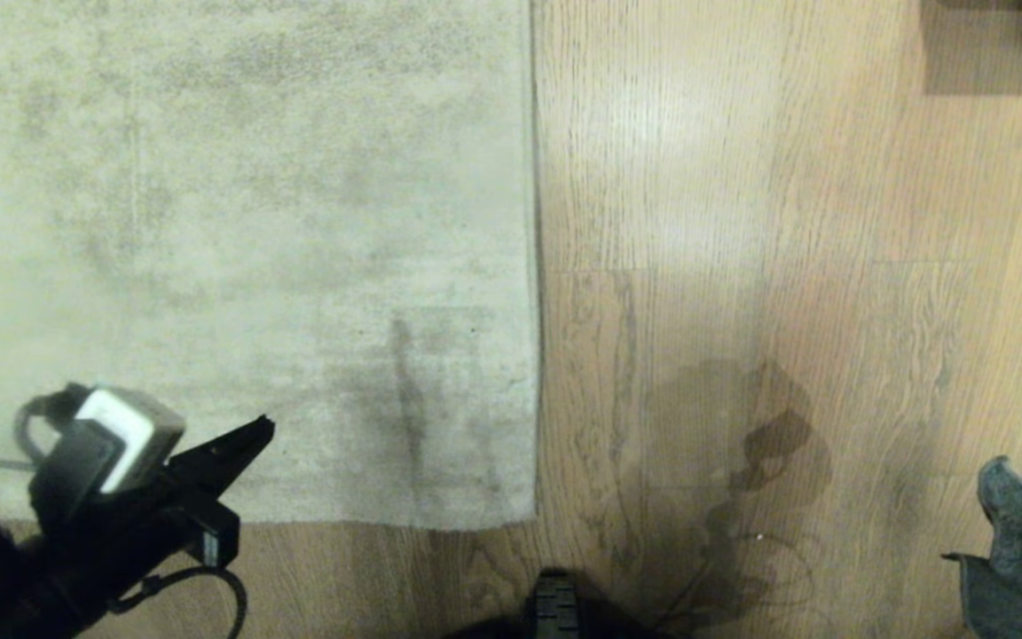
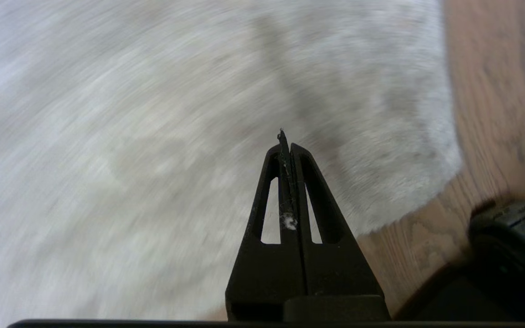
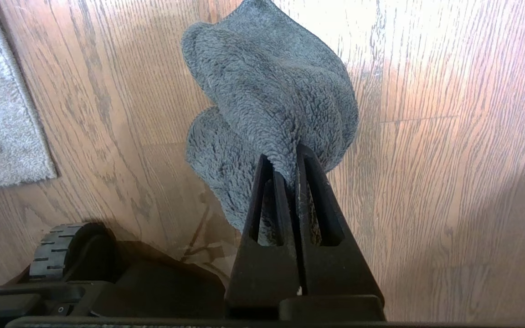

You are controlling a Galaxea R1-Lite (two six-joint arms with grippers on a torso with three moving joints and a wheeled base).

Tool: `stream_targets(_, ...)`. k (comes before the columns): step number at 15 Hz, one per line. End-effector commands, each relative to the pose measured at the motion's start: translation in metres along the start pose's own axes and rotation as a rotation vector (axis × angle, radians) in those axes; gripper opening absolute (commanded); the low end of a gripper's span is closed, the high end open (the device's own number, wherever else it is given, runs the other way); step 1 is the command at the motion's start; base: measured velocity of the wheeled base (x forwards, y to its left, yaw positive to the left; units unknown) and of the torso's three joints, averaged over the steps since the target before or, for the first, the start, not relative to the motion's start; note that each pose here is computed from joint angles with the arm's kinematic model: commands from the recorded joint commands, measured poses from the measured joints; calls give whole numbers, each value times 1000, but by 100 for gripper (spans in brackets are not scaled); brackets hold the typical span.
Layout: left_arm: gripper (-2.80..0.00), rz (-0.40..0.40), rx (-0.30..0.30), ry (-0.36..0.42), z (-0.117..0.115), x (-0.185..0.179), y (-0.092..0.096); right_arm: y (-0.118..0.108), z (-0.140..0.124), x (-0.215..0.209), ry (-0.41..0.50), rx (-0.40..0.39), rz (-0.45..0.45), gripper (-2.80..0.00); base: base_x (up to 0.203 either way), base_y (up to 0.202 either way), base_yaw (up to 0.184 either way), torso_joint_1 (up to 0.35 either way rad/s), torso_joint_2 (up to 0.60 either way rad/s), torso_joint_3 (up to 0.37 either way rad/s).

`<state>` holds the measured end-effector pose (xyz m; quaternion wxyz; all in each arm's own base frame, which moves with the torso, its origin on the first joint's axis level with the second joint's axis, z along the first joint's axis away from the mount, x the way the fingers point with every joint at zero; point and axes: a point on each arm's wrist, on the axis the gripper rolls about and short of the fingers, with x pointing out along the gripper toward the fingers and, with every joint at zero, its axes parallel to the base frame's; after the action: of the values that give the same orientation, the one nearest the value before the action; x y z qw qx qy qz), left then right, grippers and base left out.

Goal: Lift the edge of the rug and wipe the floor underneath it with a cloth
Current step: Put down the rag

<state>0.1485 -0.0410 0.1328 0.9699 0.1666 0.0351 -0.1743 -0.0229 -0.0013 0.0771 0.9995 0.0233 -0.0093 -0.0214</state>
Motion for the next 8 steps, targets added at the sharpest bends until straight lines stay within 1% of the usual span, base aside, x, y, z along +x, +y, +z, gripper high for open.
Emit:
stream_targets(1, -280, 91, -50, -73, 5, -38, 7, 0, 0, 0, 1, 0, 0, -280, 0, 0, 0, 0, 0, 0)
stream_targets(3, -280, 113, -87, -33, -2, -52, 7, 0, 0, 0, 1, 0, 0, -280, 0, 0, 0, 0, 0, 0)
stream_targets(5, -280, 105, -100, -13, -6, -65, 6, 0, 0, 0, 1, 0, 0, -280, 0, 0, 0, 0, 0, 0)
stream_targets(8, -280, 85, -136, 41, -17, -88, -3, 0, 0, 0, 1, 0, 0, -280, 0, 0, 0, 0, 0, 0)
